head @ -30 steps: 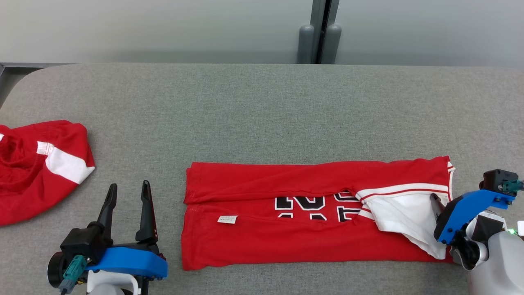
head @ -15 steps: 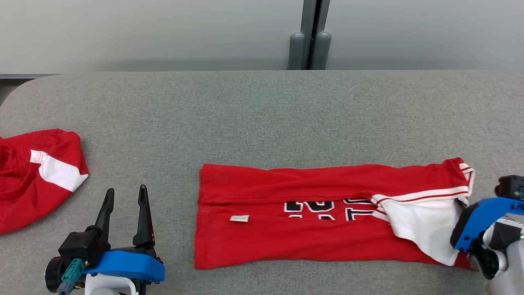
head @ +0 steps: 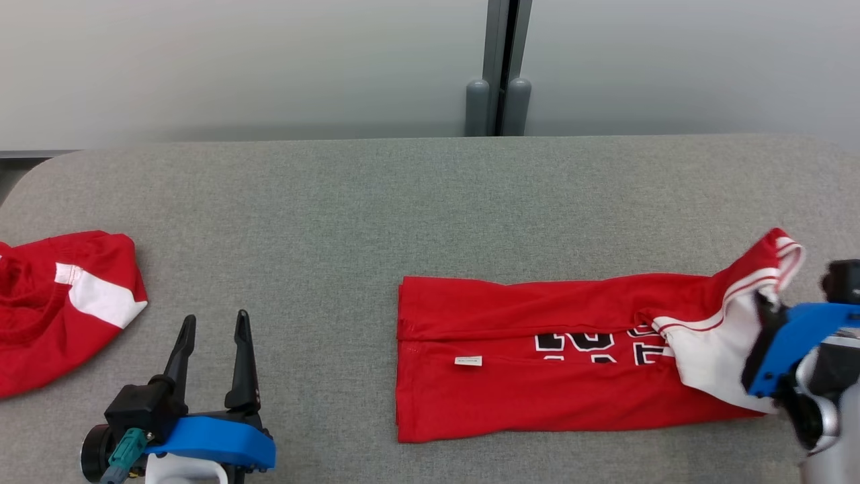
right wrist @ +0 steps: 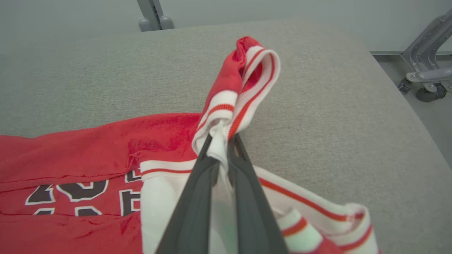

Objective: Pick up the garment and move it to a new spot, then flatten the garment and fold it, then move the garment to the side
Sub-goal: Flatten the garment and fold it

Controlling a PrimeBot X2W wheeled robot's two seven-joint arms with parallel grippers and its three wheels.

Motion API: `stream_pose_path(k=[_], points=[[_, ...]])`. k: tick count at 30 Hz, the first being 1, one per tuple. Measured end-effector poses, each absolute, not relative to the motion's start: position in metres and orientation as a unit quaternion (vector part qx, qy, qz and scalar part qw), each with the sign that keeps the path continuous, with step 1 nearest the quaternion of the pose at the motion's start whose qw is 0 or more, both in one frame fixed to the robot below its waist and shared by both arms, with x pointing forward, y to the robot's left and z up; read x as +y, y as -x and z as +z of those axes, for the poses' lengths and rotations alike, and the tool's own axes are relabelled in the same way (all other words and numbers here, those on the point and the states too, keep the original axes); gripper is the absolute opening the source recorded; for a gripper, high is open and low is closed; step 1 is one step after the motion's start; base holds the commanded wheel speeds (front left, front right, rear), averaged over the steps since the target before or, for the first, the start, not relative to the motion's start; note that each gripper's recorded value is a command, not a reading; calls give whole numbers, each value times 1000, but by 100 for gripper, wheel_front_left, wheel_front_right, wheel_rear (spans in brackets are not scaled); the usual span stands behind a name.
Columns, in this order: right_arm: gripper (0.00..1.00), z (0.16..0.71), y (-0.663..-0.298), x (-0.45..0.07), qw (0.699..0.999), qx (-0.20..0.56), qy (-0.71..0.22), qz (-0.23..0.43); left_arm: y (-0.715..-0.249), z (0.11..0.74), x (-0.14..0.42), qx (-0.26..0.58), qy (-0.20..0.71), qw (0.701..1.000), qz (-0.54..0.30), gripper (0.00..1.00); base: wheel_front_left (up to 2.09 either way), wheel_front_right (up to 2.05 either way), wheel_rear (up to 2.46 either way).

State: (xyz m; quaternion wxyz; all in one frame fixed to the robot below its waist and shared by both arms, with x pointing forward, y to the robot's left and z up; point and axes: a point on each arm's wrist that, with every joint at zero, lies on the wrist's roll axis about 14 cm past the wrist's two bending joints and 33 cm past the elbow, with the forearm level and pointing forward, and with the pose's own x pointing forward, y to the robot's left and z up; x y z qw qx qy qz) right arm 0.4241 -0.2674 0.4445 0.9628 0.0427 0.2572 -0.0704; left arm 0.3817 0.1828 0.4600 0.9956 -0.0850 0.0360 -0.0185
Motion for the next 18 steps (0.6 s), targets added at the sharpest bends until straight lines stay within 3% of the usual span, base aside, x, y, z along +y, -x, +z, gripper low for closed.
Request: stream_pose_path(k=[10, 18], points=[[0, 464, -425, -111, 955, 257, -25, 145, -382, 461, 184, 34, 82, 996, -20, 100, 0, 0, 0], [0, 453, -425, -33, 926, 278, -23, 253, -383, 462, 183, 32, 84, 996, -21, 100, 0, 0, 0]])
